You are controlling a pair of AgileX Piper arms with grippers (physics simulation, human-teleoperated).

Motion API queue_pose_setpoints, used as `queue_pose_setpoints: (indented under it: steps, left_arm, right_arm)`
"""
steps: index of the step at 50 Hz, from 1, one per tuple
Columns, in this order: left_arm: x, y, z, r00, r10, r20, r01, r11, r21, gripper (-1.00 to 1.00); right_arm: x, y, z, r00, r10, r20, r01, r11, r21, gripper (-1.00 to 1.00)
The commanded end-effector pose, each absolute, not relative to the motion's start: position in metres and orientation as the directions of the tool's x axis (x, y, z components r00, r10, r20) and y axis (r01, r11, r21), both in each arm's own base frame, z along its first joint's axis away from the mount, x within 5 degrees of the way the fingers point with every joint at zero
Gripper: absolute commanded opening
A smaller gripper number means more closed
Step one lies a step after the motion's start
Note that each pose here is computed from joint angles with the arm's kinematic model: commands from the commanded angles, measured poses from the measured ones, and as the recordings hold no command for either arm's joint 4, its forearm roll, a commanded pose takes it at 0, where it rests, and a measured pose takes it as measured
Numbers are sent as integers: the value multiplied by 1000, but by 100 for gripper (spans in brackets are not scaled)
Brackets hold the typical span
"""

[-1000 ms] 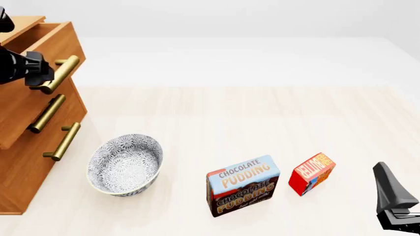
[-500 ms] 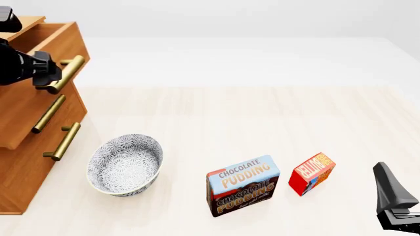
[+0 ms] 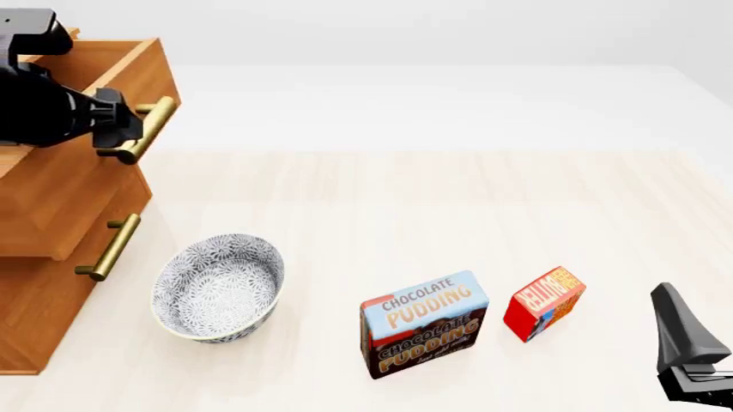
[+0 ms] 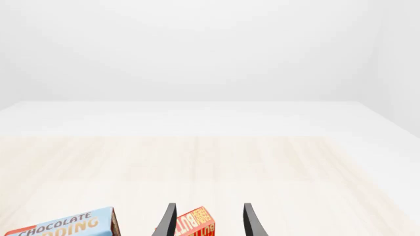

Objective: Put the butter at the back in the top drawer of the cabinet and close it.

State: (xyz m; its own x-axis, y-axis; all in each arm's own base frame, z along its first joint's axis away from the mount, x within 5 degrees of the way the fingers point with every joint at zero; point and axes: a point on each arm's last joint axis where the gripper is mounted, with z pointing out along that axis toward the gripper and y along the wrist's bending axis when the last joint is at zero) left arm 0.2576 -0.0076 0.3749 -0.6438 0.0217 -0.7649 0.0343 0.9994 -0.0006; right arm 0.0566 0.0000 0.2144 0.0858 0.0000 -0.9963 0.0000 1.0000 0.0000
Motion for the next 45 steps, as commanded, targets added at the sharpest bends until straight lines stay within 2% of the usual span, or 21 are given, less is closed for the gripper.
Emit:
queue_pose_setpoints:
  steps: [1, 45]
  left_arm:
    - [278, -13, 330, -761, 34, -647, 46, 999, -2, 100]
    - [279, -44, 331, -770, 63, -635, 111, 993, -37, 100]
  right_arm:
    - [57, 0, 214, 86, 0, -996, 0, 1000, 0, 100]
    - [57, 0, 214, 86, 0, -996, 0, 1000, 0, 100]
